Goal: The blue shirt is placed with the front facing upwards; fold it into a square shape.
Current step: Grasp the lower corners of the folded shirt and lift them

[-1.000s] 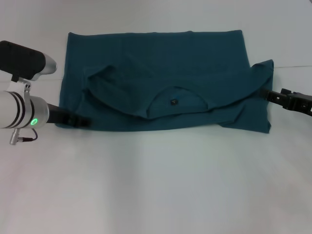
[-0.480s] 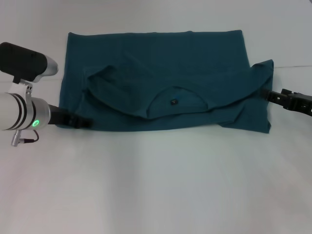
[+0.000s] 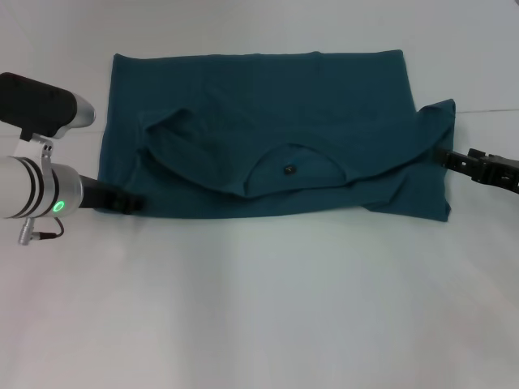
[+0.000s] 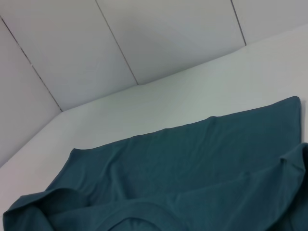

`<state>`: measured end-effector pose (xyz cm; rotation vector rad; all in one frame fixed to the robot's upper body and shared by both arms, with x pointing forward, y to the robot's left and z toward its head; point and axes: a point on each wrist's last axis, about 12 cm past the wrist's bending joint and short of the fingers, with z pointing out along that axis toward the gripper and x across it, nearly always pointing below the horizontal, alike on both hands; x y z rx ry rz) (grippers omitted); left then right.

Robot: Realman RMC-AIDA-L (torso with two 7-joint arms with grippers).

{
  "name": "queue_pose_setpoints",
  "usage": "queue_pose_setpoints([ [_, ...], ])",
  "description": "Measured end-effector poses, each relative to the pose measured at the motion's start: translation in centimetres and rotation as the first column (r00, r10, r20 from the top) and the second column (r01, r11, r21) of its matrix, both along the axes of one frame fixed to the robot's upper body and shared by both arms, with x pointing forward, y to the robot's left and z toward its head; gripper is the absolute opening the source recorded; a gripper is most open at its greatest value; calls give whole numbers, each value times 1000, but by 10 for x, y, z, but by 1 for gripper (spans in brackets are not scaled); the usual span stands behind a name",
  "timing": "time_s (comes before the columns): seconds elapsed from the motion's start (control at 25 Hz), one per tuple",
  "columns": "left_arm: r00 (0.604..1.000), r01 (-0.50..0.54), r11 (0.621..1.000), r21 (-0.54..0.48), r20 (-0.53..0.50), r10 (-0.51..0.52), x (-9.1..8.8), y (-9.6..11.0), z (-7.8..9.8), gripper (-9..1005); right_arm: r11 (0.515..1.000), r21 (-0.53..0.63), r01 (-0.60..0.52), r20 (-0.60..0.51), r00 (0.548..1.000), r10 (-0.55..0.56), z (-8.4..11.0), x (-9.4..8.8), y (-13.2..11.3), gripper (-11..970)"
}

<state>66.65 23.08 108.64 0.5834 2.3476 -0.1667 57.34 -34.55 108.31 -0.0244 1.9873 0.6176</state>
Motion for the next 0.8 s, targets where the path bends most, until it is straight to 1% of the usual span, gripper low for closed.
queue_pose_setpoints([
  [0.36, 1000, -2, 1000, 3, -3, 2, -1, 0, -3, 549, 1000, 5, -7, 1, 1000, 7, 0, -1, 0, 865],
  [0.48, 1000, -5, 1000, 6, -5, 5, -3, -1, -6, 374, 1000, 5, -7, 1, 1000, 7, 0, -1, 0, 865],
  [0.68, 1000, -1, 1000, 18, -3, 1, -4, -2, -8, 369, 1000, 5, -8, 1, 1000, 8, 0, -1, 0, 865],
  [0.8, 1000, -5, 1000, 24, 7, 5, -3, -2, -8, 321, 1000, 5, -8, 1, 1000, 8, 0, -1, 0, 866],
])
